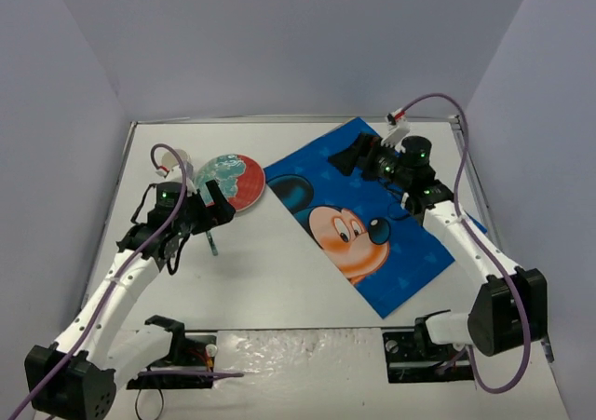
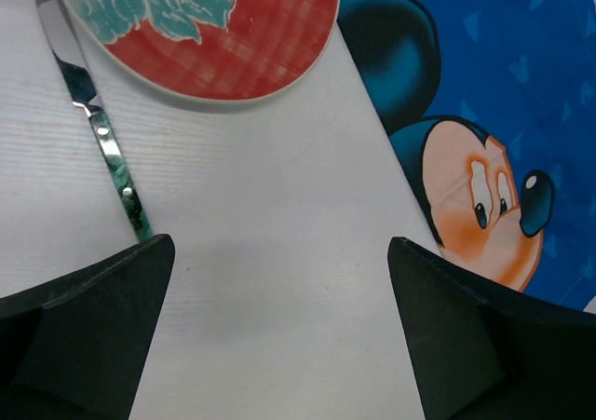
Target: Set the dinner table for one person
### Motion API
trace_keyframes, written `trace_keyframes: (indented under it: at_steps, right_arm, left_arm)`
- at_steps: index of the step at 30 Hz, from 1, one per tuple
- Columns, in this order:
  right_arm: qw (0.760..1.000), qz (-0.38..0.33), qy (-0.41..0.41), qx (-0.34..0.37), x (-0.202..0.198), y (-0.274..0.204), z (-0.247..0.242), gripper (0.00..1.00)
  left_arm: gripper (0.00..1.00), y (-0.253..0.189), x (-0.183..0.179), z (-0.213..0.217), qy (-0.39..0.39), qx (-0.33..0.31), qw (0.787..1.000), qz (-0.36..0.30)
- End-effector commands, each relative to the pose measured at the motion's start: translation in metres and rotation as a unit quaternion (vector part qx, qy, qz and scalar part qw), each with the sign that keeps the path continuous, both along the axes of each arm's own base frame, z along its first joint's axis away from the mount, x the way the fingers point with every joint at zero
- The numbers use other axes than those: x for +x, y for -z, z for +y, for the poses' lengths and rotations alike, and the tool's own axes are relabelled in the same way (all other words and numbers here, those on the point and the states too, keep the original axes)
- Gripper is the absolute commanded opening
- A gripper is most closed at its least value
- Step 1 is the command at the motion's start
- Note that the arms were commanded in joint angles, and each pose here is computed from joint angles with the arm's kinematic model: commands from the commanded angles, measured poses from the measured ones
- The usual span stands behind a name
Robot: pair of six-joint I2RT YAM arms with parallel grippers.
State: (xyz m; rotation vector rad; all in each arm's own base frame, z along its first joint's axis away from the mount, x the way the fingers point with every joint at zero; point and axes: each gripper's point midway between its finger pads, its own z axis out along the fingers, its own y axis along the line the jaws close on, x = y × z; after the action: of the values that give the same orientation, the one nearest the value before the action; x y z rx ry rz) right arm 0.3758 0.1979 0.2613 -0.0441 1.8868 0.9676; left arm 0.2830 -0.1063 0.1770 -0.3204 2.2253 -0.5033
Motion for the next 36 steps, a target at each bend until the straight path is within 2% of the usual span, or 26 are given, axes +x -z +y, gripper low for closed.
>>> trace_keyframes:
  at_steps: [1,6,10,16,20,30,36]
  right_arm:
    - [0.997,-0.020,-0.031,0.069,-0.023,-0.016,0.034,0.98]
    - [0.993,0.019,-0.066,0.098,-0.031,0.018,0.065,0.96]
    - [0.986,0.049,-0.099,0.123,-0.036,0.043,0.107,0.96]
    - [0.968,0.080,-0.131,0.196,-0.018,0.060,0.166,0.94]
    - [0.957,0.098,-0.157,0.225,-0.008,0.069,0.201,0.92]
    - [0.942,0.167,-0.115,0.267,0.018,0.127,0.243,0.90]
    - [0.945,0.185,-0.096,0.252,0.023,0.147,0.255,0.89]
  left_arm:
    - [0.97,-0.034,-0.012,0.020,0.008,0.058,0.998,-0.039]
    - [0.97,-0.032,-0.034,0.025,0.024,0.073,0.997,-0.021]
    - [0.97,-0.029,-0.044,0.037,0.006,0.092,0.996,-0.012]
    - [0.97,-0.028,-0.061,0.069,-0.036,0.158,0.987,0.015]
    - [0.97,-0.038,-0.065,0.071,-0.041,0.155,0.987,-0.002]
    - [0.97,-0.049,-0.067,0.069,-0.036,0.152,0.988,-0.008]
    - [0.97,-0.054,-0.069,0.069,-0.034,0.152,0.988,-0.013]
